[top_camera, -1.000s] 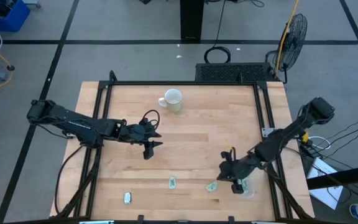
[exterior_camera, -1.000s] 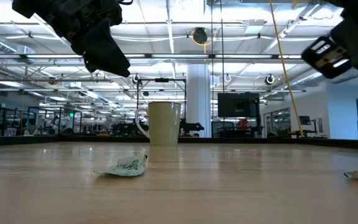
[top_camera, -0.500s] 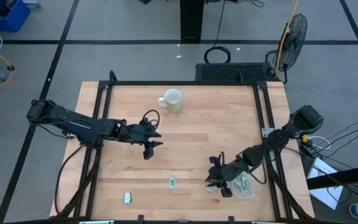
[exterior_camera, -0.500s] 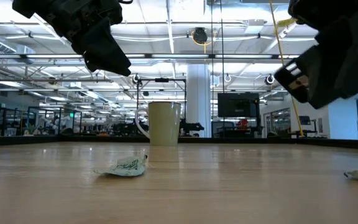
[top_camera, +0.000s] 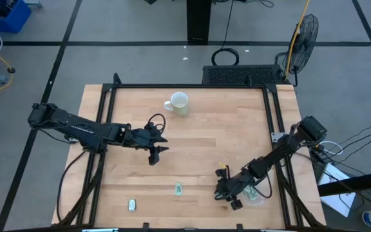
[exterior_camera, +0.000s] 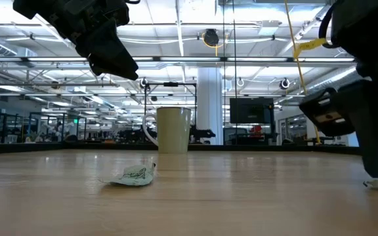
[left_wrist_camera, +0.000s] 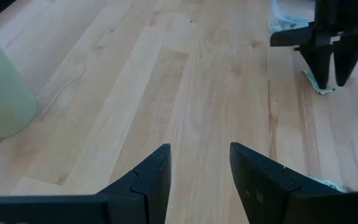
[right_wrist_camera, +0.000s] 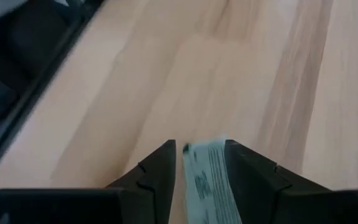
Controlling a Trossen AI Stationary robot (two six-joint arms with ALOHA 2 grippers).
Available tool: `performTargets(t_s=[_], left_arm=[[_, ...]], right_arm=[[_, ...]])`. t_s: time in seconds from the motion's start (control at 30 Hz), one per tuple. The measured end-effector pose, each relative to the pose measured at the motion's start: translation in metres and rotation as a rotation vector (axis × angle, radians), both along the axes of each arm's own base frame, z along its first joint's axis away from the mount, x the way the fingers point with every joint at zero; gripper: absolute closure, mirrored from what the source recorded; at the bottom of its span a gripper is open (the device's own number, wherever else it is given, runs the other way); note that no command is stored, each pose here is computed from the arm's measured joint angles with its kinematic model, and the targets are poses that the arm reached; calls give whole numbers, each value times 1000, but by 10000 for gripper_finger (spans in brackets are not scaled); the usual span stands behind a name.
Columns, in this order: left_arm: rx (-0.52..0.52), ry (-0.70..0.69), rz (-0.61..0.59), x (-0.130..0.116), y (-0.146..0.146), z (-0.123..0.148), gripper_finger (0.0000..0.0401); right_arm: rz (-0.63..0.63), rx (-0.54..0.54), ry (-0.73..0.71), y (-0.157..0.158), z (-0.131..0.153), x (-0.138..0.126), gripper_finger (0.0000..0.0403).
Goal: Pick and place Stevia / Truvia into bins
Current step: Put the stevia packet into the transparent bin
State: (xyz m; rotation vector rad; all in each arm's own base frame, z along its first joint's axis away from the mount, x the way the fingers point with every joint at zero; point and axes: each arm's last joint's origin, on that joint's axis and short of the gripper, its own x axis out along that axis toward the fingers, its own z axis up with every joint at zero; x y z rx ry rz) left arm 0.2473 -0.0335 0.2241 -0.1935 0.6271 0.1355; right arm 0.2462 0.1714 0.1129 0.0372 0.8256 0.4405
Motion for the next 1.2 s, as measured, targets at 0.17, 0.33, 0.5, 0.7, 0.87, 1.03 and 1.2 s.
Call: performTargets(t_s=[0.17, 0.33, 0.5, 0.7, 0.87, 1.03, 1.2], left_arm=[[0, 0, 0, 0, 0, 0, 231], [0, -1, 0, 0, 0, 0, 231], [0, -1, 0, 0, 0, 0, 231], [0, 0, 0, 0, 0, 0, 231], [0, 0, 1, 0, 0, 0, 231], [0, 0, 0, 0, 0, 0, 231], [-1, 0, 0, 0, 0, 0, 231]], right_arm=[[14, -14, 32, -2, -1, -2, 274], [12, -25, 26, -6, -1, 1, 275], [6, -30, 24, -9, -1, 3, 275], [-36, -20, 30, -17, -1, 8, 275], [-111, 25, 58, -26, -1, 13, 275], [-116, 57, 76, -33, -1, 17, 275], [-146, 60, 72, -41, -1, 21, 275]])
